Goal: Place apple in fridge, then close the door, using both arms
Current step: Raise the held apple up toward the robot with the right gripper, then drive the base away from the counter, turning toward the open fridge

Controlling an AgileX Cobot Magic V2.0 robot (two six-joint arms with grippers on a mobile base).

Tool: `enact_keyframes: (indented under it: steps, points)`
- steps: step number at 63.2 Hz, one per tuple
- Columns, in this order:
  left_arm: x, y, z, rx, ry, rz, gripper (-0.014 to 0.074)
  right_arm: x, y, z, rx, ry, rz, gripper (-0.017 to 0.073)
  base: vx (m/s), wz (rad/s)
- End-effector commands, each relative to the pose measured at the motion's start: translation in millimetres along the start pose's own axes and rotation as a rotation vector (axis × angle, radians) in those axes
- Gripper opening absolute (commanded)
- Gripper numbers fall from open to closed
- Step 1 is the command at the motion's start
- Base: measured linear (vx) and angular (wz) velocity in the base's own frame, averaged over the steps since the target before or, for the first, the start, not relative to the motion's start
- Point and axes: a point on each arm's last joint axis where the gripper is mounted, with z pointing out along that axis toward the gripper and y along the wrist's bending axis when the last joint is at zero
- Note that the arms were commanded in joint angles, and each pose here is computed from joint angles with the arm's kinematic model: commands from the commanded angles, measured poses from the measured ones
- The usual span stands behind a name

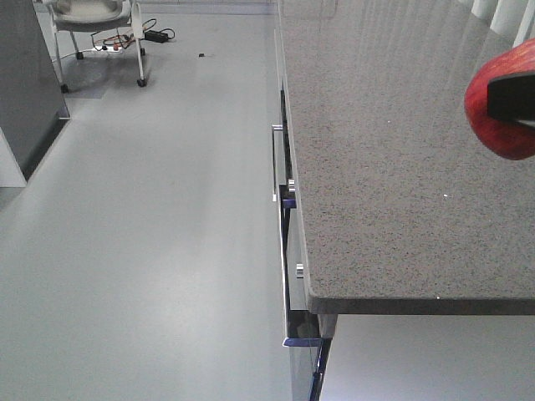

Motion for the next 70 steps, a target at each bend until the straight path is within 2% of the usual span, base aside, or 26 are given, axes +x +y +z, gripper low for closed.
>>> enact_keyframes:
  steps: [1,70]
  points:
    - [-0.4,-0.1,-0.1,0.008,-0.068,-0.015,-0.0006,-10.6,1.8,-7.0,0.017,-0.089,-0.002,-0.0003,0.00,0.00]
    - [-0.4,-0.1,-0.1,0.008,-0.068,-0.015,-0.0006,-10.5,2.0,-7.0,0.015,-0.088,-0.002,-0.0003,0.00,0.02]
